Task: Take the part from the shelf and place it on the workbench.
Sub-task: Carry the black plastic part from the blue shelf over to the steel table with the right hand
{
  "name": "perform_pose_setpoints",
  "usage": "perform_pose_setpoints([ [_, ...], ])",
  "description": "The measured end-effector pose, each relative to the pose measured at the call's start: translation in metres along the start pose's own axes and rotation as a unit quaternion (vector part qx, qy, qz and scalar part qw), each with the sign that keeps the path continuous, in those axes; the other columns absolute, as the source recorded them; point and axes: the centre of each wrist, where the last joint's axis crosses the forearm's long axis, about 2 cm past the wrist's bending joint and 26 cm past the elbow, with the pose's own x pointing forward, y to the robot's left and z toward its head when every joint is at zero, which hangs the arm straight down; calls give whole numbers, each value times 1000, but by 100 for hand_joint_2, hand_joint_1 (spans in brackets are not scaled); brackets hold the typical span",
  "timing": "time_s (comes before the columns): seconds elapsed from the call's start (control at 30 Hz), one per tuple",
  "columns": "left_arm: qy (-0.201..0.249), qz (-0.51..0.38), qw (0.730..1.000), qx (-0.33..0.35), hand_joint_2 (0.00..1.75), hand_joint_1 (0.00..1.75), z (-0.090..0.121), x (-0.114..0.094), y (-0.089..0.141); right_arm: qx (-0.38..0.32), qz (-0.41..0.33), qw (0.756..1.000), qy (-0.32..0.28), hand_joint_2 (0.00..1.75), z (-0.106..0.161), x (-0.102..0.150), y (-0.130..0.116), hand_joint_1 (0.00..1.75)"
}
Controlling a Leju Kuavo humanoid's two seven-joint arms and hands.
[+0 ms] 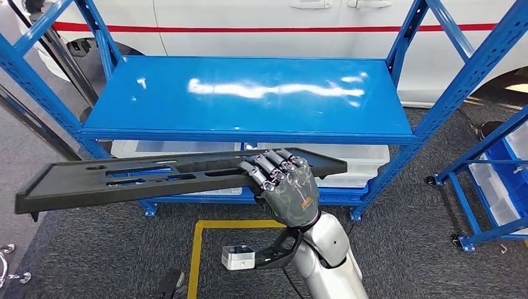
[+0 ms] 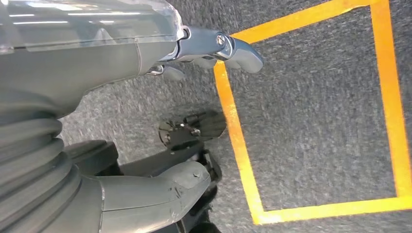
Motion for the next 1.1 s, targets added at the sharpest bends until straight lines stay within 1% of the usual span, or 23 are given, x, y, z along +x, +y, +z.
perform_pose_setpoints([
  [0.2, 7, -10, 1000, -7, 175, 0, 3, -6, -2, 0, -5, 1000, -1, 175, 0, 2, 0, 175],
  [0.63, 9, -3, 1000, -9, 175, 0, 5, -10, -5, 3, -3, 1000, -7, 175, -1, 5, 2, 175],
  [0.9, 9, -4, 1000, -18, 175, 0, 5, -8, -10, 4, -3, 1000, -9, 175, 0, 5, 2, 175],
  [1.1, 5, -8, 1000, -22, 175, 0, 3, -3, -14, 2, -2, 1000, -11, 175, -2, 5, 1, 175],
])
